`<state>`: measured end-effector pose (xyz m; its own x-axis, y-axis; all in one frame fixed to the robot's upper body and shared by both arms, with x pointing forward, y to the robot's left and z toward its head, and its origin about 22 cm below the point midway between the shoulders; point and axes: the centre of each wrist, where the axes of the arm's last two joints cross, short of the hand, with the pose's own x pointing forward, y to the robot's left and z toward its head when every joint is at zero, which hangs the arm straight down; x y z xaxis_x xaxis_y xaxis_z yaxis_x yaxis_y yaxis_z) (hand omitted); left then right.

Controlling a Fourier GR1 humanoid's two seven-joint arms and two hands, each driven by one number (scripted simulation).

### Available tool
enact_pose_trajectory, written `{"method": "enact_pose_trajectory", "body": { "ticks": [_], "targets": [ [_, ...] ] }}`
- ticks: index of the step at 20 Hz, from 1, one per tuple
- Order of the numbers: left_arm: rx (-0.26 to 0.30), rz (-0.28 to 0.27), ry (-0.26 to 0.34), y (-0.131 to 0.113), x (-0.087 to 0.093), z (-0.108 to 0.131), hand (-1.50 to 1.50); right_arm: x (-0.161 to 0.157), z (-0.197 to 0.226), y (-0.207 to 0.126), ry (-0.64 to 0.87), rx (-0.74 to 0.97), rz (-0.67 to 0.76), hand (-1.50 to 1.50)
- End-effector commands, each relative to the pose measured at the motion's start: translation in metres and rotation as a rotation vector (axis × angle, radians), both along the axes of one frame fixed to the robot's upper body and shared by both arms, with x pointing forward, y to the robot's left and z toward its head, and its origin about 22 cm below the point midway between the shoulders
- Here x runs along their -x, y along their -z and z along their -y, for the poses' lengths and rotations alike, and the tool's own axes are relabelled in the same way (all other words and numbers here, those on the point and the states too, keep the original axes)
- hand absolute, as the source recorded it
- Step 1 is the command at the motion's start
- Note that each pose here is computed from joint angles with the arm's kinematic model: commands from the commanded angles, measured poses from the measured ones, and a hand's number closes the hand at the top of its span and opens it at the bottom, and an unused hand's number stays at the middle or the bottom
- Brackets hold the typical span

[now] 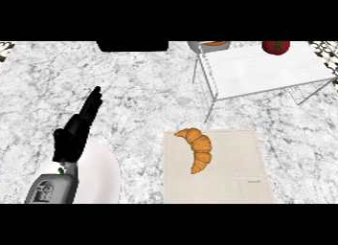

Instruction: Pick the tomato from the placemat and place it in the tiered shelf

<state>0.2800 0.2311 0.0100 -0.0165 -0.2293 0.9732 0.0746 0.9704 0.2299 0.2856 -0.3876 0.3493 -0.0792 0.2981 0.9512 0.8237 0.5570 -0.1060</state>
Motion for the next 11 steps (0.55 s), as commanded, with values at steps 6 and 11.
{"method": "enact_pose_trajectory", "body": {
  "ticks": [6, 11],
  "targets": [
    [-0.009, 0.000, -0.010, -0.016, -0.003, 0.001, 0.00, 0.103, 0.102, 0.000, 0.024, 0.050, -0.167, -1.50],
    [-0.001, 0.010, -0.003, 0.001, -0.001, 0.006, 0.00, 0.148, 0.143, 0.023, -0.040, 0.018, -0.165, -1.50]
  ]
}}
